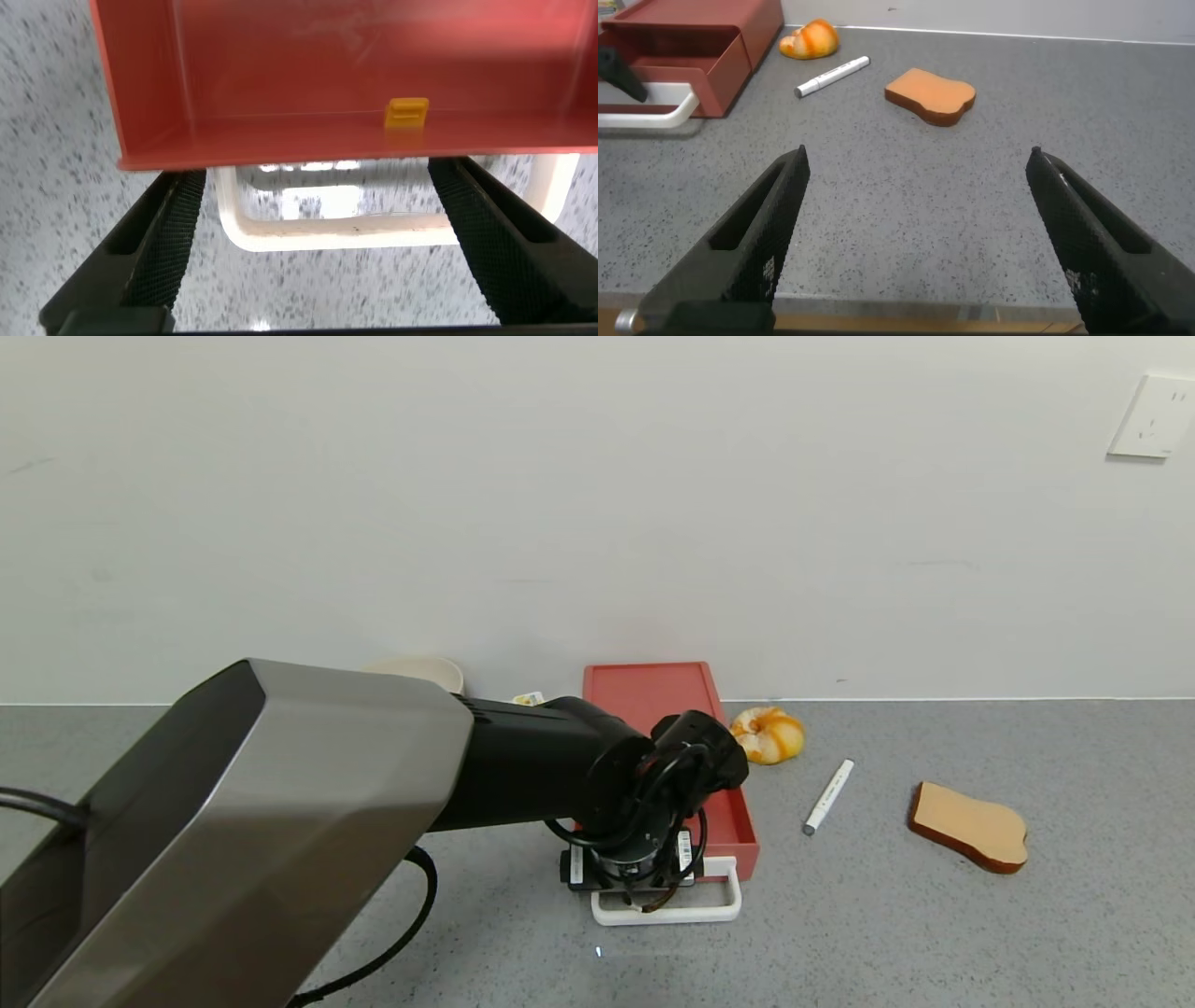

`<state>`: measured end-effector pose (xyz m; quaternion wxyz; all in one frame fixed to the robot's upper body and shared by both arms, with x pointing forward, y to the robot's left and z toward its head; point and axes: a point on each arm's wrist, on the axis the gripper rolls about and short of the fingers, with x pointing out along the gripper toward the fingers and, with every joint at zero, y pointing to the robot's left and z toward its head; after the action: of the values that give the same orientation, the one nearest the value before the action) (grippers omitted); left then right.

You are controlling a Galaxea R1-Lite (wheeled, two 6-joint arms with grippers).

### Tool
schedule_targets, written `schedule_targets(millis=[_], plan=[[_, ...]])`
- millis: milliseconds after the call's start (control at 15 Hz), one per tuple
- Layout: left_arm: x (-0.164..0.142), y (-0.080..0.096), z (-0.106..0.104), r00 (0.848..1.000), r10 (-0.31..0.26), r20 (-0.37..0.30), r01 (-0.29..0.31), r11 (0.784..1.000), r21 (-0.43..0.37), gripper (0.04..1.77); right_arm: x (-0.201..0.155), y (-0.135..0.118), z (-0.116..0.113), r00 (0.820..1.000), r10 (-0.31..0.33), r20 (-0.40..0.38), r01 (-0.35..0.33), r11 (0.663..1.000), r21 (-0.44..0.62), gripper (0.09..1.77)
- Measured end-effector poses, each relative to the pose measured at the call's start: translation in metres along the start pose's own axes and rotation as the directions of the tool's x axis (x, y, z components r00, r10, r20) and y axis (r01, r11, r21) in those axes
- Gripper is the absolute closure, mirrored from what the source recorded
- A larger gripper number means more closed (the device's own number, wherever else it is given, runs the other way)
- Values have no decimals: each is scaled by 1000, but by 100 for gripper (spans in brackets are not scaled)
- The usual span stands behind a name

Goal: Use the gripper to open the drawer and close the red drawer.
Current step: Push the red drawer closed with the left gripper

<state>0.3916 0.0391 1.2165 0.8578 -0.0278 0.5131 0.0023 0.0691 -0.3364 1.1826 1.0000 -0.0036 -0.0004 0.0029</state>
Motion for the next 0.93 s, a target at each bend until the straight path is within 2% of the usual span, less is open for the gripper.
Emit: schedule_targets(millis=[933], plan=[[8,1,30,997,-4,72,3,1000,9,9,0,0,0,1000,0,0,0,1000,0,15]])
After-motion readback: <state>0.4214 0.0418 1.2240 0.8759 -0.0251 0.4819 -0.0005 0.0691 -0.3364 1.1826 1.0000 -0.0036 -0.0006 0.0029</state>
